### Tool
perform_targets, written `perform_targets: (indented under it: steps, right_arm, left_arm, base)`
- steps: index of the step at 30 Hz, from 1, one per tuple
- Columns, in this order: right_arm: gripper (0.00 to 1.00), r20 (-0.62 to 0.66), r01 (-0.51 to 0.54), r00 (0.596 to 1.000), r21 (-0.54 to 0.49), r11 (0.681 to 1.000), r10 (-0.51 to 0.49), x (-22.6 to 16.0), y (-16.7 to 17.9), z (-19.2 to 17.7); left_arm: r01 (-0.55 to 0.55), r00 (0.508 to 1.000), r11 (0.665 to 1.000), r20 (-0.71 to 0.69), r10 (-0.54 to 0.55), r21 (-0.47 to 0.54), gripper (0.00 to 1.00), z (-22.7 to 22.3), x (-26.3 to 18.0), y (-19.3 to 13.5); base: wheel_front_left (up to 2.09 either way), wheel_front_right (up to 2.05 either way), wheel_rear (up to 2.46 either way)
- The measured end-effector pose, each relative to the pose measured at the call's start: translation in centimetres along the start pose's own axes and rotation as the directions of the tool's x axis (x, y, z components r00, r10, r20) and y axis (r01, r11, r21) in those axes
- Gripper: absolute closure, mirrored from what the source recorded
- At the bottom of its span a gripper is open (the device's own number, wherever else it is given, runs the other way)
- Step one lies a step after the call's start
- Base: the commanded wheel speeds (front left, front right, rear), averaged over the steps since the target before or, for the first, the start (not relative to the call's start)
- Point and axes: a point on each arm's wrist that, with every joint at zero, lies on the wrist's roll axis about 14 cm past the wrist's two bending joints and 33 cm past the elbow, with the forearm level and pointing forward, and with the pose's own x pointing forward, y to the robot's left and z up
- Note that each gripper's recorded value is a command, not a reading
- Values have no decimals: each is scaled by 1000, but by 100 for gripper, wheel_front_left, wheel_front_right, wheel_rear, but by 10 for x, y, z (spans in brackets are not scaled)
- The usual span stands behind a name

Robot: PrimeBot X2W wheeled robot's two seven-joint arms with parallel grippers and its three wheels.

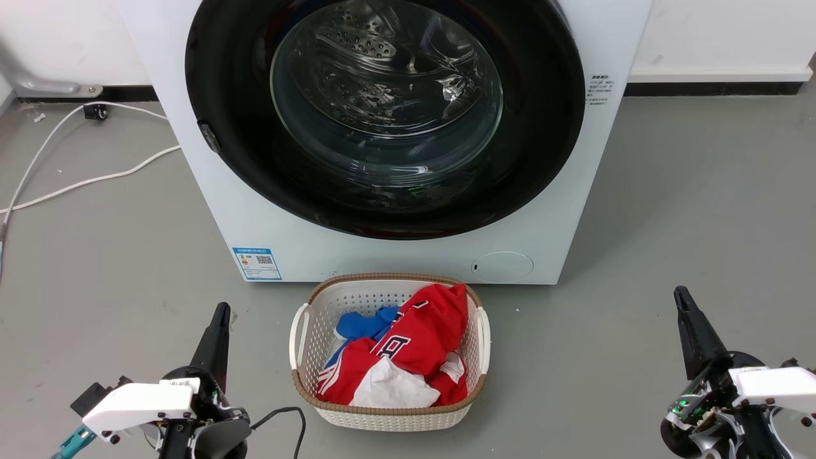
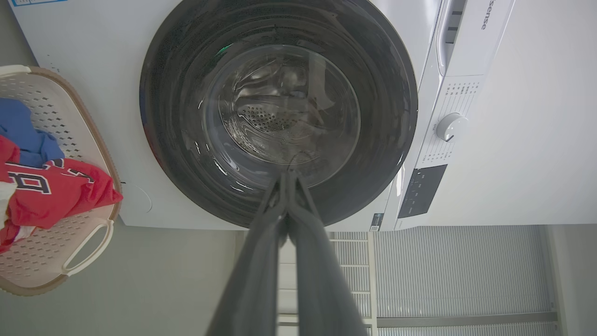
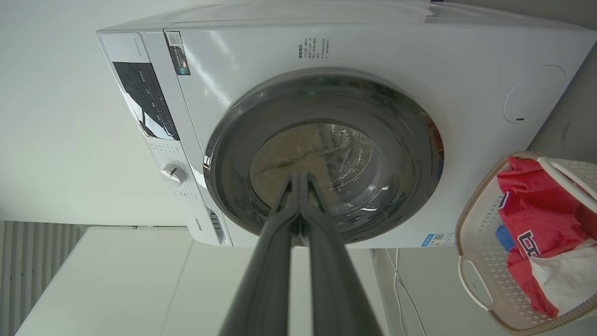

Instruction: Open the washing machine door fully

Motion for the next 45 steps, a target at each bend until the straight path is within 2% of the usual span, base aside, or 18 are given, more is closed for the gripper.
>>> perform_targets:
  steps: [2, 3, 9, 15, 20, 24, 29, 33, 40, 45]
  right_arm:
    - [100, 0, 0, 1000, 0, 1000, 0, 0, 0, 0]
    - [0, 0, 0, 1000, 0, 1000, 0, 0, 0, 0]
    - [0, 11, 75, 997, 5, 997, -75, -12, -25, 2]
    - [0, 44, 85, 996, -42, 996, -83, -13, -27, 8]
    - [0, 68, 72, 996, -149, 986, -62, -12, -20, 14]
    - [0, 76, 50, 997, -255, 966, -32, -11, -9, 16]
    - [0, 66, 26, 998, -399, 917, 1, -11, 1, 13]
    - [0, 54, 9, 998, -501, 865, 21, -12, 7, 8]
    - [0, 22, -15, 999, -662, 750, 39, -15, 12, -3]
    - [0, 8, -28, 999, -732, 680, 49, -17, 14, -8]
  left_arm:
    - [0, 1000, 1000, 0, 0, 0, 100, 0, 0, 0]
    - [0, 1000, 1000, 0, 0, 0, 0, 0, 0, 0]
    - [-73, 997, 997, 5, 73, -8, 0, -1, -12, 25]
    - [-64, 998, 997, 32, 63, 46, 0, 4, -11, 21]
    - [-60, 997, 988, 51, 53, 140, 0, 8, -9, 15]
    - [-60, 997, 971, 60, 47, 231, 0, 8, -8, 8]
    - [-56, 998, 930, 54, 39, 362, 0, 3, -8, 3]
    - [-64, 998, 882, 44, 49, 466, 0, -3, -9, 3]
    - [-80, 997, 792, 46, 65, 605, 0, -9, -11, 5]
    - [-83, 996, 727, 48, 68, 681, 0, -11, -12, 5]
  base:
    - [0, 0, 0]
    - [0, 0, 0]
    - [0, 0, 0]
    - [0, 0, 0]
    - [0, 0, 0]
    - [0, 0, 0]
    - [0, 0, 0]
    - [0, 0, 0]
    - [0, 0, 0]
    - [0, 0, 0]
